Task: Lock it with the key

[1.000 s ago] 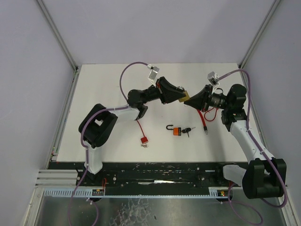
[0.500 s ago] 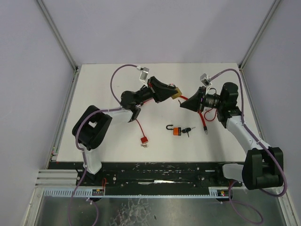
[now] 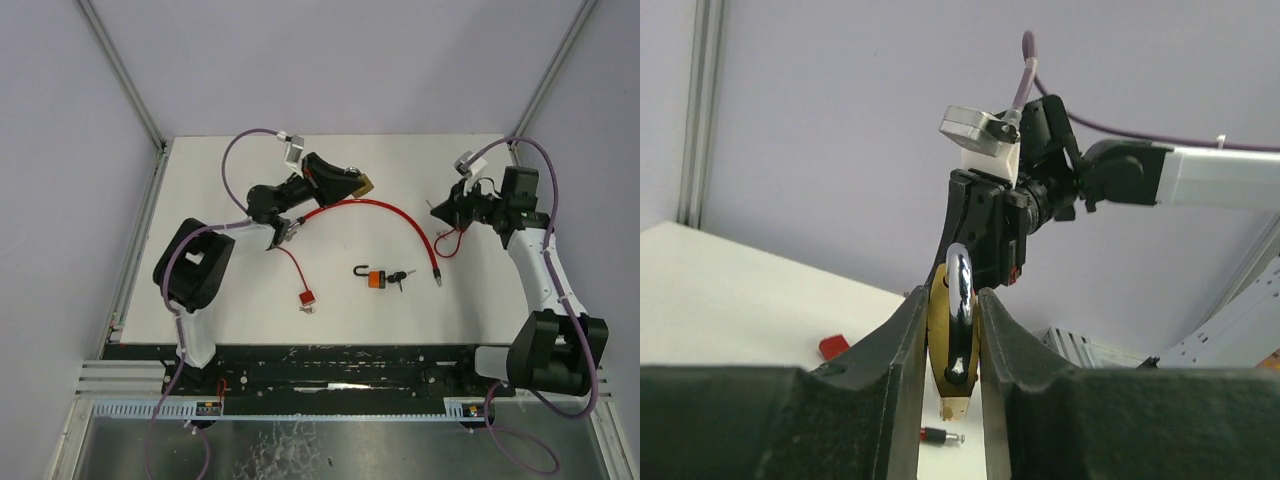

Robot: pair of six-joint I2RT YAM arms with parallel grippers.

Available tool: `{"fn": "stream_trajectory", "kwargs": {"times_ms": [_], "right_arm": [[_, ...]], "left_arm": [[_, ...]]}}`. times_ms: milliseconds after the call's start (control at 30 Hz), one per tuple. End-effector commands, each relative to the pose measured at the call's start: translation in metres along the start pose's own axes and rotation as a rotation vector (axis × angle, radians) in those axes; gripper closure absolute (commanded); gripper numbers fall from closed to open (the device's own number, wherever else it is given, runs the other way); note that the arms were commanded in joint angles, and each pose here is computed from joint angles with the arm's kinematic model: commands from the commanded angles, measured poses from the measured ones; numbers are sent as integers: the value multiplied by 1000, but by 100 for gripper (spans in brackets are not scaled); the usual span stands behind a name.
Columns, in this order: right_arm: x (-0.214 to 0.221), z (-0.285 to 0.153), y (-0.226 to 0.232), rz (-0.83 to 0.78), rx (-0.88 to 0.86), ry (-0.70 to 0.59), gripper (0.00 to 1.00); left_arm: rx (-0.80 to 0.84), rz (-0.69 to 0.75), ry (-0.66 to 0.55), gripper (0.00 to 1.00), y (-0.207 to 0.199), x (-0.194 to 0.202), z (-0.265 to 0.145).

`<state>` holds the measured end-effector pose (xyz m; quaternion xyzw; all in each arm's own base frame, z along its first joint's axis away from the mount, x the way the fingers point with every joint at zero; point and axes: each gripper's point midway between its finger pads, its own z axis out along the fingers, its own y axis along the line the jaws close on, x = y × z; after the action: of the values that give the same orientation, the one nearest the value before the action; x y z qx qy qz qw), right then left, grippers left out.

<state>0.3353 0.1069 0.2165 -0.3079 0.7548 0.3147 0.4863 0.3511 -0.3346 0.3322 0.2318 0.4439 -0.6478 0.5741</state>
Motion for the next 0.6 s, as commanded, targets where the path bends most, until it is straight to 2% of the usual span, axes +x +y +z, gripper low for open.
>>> {"fn": "stream_trajectory", "kwargs": {"times_ms": [0, 67, 233, 433, 567], "right_arm": [[92, -38, -40, 26, 206, 396, 99], [120, -58, -57, 61, 296, 514, 98], [162, -104, -81, 180, 449, 611, 95], [208, -111, -78, 299, 412, 734, 90], [223, -108, -77, 356, 373, 781, 86]], "left_arm": [[88, -1, 23, 100, 2, 17, 11], [98, -34, 37, 100, 3, 33, 19], [90, -108, 80, 100, 6, 81, 40], [85, -192, 140, 100, 4, 137, 61], [84, -220, 178, 100, 2, 166, 66]]}}
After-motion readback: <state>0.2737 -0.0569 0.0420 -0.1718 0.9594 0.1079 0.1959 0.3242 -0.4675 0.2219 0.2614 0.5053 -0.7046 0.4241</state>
